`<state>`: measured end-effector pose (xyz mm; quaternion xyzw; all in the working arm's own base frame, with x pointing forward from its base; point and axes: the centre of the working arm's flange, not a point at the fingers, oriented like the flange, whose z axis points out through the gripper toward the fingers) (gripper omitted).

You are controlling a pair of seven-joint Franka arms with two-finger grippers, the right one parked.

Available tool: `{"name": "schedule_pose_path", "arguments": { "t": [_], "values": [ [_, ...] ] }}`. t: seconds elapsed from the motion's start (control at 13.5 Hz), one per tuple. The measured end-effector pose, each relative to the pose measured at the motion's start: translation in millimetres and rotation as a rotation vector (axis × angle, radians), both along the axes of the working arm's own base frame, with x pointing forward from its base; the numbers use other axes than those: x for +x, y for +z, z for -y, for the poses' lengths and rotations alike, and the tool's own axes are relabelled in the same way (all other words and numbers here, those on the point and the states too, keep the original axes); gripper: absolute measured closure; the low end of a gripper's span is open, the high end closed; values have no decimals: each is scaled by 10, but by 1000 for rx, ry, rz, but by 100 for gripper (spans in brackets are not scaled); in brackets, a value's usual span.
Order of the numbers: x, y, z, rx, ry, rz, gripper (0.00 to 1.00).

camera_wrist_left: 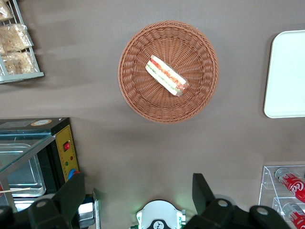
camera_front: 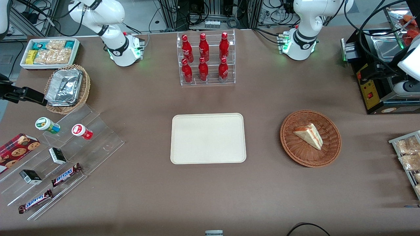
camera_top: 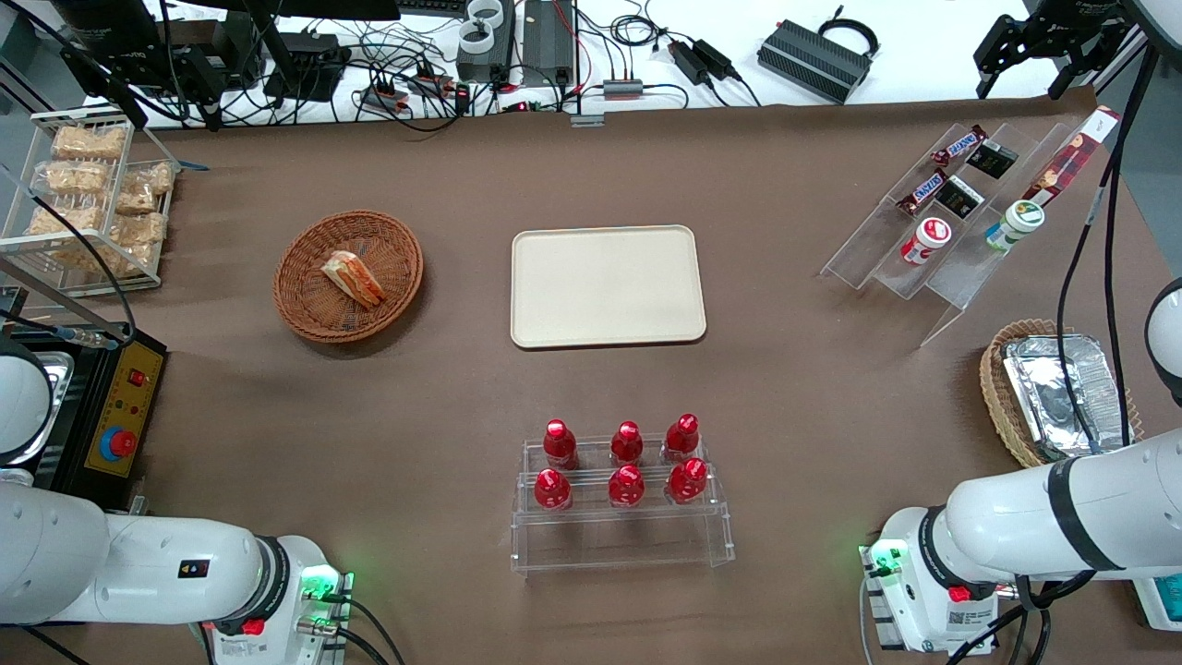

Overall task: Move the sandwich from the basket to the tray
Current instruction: 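Move the left gripper from rest toward the wicker basket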

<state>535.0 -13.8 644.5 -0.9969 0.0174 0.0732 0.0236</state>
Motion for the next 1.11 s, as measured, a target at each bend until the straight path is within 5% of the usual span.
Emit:
{"name": "schedule_pose_path", "arguments": {
  "t": [0.59, 1.11],
  "values": [
    [209, -463, -13, 24, 11, -71, 0],
    [307, -1868, 142, 65, 318, 40, 0]
  ]
}}
